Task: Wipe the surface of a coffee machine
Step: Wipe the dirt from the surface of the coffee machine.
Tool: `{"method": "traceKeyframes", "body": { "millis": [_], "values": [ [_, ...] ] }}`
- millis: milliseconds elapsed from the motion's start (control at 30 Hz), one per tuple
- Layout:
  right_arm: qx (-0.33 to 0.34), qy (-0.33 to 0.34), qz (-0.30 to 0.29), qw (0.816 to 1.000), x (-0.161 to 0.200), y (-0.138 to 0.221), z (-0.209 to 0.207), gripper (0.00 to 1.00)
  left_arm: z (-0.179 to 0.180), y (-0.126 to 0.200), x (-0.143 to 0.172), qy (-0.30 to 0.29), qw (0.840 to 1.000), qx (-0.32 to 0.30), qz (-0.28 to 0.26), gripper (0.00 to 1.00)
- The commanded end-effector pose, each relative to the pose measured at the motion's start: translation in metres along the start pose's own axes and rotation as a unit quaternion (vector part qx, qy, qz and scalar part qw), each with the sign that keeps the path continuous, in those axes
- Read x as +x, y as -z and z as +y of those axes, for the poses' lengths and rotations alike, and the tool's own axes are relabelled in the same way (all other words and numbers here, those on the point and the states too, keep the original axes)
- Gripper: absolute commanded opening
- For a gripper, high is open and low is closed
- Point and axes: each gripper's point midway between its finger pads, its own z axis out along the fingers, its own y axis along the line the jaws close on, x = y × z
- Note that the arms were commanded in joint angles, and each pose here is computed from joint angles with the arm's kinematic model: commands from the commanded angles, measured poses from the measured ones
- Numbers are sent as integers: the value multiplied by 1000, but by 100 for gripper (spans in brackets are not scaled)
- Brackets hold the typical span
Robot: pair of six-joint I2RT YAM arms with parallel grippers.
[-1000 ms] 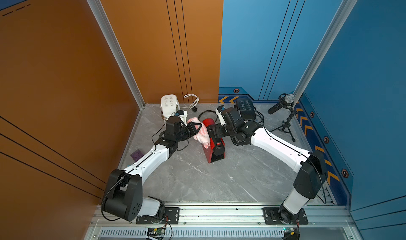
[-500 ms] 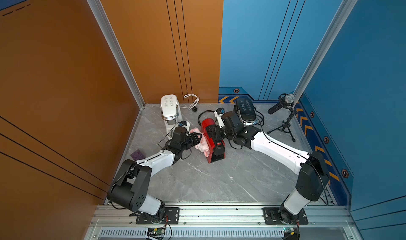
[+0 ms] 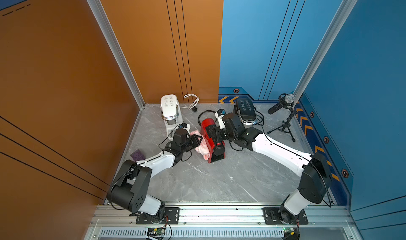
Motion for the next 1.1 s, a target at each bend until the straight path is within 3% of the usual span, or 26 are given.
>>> {"method": "traceKeyframes", "body": {
  "millis": [0,167,367,667,767,900,1067],
  "values": [
    [40,4,102,994,62,-4,-20,57,-47,18,-29,-5,997,71,-21,0],
    [46,1,105,993,68,-4,-25,57,-38,17,-20,-12,998,53,-24,0],
    [44,0,101,994,67,3,-24,57,18,-9,21,-37,999,-32,8,0],
    [45,-1,99,994,68,10,-25,59,60,-27,83,-48,993,-85,68,0],
    [45,1,98,994,67,14,-25,65,38,-17,75,-48,996,-52,55,0],
    [70,20,97,993,62,22,-30,77,-11,15,32,-53,999,10,-4,0],
    [132,79,88,984,48,33,-33,88,-46,37,10,-84,996,31,-10,0]
  ]
}}
